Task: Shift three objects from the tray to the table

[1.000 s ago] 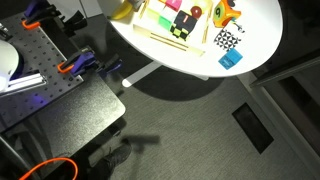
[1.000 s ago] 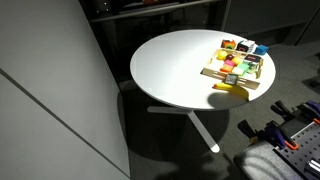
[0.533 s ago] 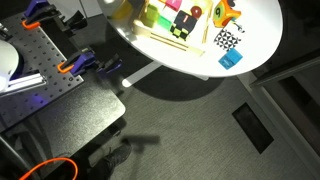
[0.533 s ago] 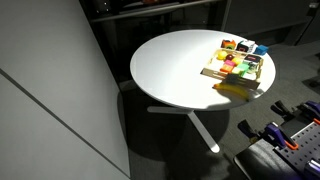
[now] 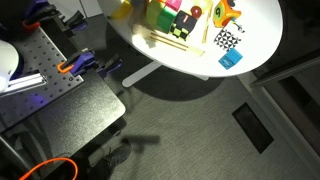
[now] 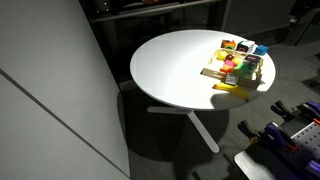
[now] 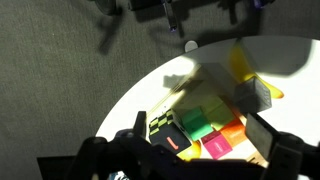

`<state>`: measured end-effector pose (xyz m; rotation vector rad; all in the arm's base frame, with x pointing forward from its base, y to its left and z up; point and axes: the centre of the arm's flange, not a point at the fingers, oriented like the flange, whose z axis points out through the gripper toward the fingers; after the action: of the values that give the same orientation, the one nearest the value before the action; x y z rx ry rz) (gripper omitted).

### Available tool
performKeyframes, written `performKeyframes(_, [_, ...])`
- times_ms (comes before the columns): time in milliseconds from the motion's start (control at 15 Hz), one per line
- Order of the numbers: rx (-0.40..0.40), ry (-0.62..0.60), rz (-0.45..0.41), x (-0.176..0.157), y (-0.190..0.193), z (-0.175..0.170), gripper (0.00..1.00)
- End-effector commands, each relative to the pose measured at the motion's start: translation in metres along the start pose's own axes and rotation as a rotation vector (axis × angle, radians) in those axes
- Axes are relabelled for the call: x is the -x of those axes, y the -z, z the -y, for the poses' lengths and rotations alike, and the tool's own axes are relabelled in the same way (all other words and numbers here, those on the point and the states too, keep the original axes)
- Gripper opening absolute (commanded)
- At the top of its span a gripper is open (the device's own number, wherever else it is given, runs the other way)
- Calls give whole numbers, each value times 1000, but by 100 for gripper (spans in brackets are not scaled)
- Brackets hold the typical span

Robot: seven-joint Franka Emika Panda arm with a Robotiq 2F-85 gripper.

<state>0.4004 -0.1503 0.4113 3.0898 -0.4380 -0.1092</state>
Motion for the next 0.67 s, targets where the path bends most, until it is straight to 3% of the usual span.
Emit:
performKeyframes(0, [52,-31,-20,-31,-15,-7,100])
performKeyframes(600, [97,-62,-38,-76,-63,-18,100])
